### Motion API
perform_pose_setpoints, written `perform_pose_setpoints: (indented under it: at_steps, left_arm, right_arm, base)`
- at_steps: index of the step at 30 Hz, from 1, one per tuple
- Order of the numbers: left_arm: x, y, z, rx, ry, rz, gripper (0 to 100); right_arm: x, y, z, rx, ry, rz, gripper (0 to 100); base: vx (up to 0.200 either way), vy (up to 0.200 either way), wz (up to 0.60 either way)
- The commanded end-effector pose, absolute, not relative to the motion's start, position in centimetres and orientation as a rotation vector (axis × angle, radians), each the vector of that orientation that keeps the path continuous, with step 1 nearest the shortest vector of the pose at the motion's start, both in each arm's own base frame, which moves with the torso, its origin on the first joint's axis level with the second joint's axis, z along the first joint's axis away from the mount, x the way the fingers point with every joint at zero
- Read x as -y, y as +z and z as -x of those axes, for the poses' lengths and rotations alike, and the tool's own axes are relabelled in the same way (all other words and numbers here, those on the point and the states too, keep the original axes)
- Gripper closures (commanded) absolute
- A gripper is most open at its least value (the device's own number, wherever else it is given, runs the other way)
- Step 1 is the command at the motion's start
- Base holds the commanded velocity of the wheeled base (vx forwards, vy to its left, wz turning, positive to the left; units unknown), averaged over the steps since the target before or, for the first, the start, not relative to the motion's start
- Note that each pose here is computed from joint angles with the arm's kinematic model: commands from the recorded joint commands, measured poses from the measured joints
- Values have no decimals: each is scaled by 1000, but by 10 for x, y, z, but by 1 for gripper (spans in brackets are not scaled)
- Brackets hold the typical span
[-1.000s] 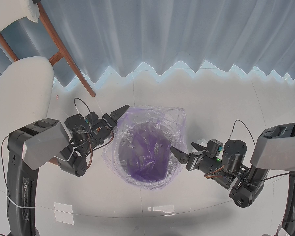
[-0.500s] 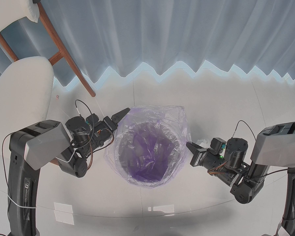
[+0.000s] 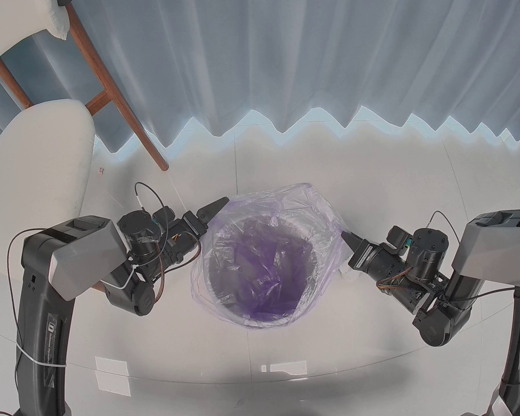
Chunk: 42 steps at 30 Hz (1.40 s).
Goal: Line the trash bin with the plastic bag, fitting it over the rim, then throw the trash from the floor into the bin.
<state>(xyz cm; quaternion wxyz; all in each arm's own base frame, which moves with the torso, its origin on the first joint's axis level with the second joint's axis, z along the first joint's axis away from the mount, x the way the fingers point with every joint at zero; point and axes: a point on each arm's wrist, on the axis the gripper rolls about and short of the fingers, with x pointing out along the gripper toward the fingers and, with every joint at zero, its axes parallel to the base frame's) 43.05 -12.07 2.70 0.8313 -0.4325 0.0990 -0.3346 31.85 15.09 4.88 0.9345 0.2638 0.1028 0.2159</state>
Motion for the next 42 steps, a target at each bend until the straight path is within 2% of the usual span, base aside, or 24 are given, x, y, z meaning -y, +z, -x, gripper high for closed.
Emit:
perform_pose_setpoints:
  at_steps: [1,11,12,21,29,42]
  left_arm:
    - [118,21,-432,-218,-698,919,0]
    - [114,7,-433,-233,-682,882,0]
    - [114,2,-433,-234,-680,868,100]
    - [115,5,-434,-225,-685,858,100]
    - [113,5,-435,-220,-680,861,100]
    - [114,3,-434,-226,-678,862,100]
  right_arm:
    - [-151,50,-324,-182,444,-547,100]
    - [-152,49,-324,-182,445,-545,100]
    - [-152,49,-324,-184,445,-545,100]
    - [-145,51,-337,-150,421,-560,100]
    - [-138,43,-361,-139,402,-684,100]
    - [-142,6,-396,-132,383,-685,100]
  base:
    - [0,0,0]
    - [0,0,0]
    - [0,0,0]
    - [0,0,0]
    - [0,0,0]
    - [0,0,0]
